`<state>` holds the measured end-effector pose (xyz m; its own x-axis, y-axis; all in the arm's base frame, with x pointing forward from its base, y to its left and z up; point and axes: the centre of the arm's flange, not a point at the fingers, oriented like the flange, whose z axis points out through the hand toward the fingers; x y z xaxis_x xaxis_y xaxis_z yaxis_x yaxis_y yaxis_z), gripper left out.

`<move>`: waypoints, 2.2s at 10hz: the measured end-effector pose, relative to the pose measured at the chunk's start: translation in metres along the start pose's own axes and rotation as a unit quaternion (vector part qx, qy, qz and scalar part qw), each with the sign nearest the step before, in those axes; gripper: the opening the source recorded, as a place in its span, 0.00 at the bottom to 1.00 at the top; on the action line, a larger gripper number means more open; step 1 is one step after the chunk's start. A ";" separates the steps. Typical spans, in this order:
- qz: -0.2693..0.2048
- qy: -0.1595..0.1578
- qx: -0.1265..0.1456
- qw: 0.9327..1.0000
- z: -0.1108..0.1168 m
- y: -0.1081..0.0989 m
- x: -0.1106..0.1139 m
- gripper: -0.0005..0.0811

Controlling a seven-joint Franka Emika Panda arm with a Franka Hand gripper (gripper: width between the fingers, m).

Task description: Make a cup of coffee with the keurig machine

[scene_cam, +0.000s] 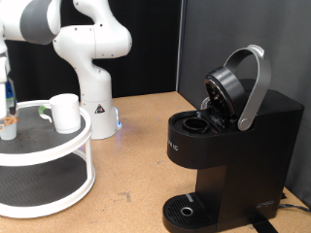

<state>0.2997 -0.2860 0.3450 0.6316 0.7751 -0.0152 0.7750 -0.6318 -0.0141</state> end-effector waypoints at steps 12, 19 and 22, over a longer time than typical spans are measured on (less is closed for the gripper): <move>0.007 0.000 -0.022 1.000 0.013 -0.037 0.000 0.99; 0.010 -0.017 -0.048 0.999 0.011 -0.032 0.002 0.99; 0.013 -0.020 -0.052 0.998 0.014 -0.031 -0.001 0.99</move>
<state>0.2749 -0.2669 0.3314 0.6518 0.7565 -0.0543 0.7577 -0.6463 0.0908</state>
